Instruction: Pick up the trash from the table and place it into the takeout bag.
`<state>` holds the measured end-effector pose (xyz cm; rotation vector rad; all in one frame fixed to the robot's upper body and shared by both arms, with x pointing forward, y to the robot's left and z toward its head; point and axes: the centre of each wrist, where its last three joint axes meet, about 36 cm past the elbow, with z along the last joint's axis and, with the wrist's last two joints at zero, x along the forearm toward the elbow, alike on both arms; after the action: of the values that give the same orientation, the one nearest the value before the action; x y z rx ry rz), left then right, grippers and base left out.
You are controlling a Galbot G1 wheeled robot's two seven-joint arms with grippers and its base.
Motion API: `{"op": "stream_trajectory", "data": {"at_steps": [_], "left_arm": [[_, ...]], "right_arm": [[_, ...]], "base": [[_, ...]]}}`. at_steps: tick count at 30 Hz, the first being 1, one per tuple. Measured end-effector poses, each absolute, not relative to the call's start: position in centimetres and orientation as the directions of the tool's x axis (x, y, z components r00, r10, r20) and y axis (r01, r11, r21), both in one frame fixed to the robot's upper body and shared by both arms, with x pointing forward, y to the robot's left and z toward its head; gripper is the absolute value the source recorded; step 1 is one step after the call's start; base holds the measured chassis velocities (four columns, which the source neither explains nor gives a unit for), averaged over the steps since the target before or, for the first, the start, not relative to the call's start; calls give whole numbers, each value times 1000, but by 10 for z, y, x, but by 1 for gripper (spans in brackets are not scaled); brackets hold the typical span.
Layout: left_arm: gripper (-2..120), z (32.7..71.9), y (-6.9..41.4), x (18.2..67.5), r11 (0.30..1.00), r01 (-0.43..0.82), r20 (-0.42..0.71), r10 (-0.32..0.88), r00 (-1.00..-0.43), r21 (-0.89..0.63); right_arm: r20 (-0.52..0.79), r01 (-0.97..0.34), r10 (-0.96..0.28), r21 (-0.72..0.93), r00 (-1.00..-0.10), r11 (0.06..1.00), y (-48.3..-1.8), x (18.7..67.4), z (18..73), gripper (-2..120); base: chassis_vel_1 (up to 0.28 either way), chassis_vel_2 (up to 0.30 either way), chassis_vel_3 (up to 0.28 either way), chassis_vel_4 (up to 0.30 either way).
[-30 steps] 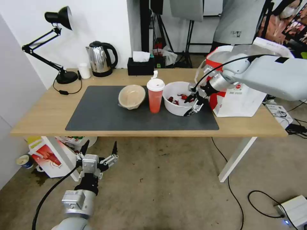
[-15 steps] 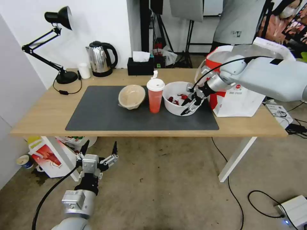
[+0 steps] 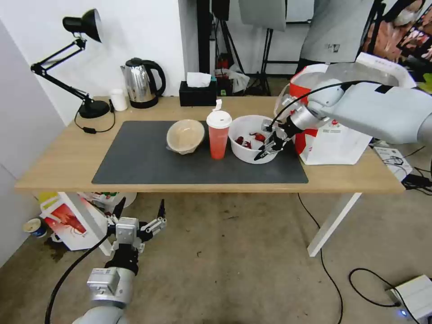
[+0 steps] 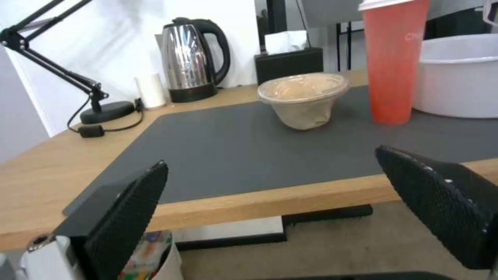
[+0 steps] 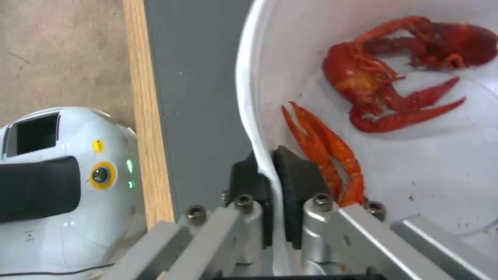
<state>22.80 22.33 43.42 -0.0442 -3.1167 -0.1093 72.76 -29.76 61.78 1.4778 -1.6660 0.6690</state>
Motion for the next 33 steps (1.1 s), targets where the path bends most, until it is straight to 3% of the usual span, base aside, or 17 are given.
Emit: {"op": "stream_trajectory", "data": {"at_steps": [33], "left_arm": [[100, 434, 223, 228, 997, 29, 24, 27, -999, 70]], "right_arm": [[819, -983, -569, 38, -71, 178, -329, 713, 691, 0]], "base": [[0, 0, 0, 0]]}}
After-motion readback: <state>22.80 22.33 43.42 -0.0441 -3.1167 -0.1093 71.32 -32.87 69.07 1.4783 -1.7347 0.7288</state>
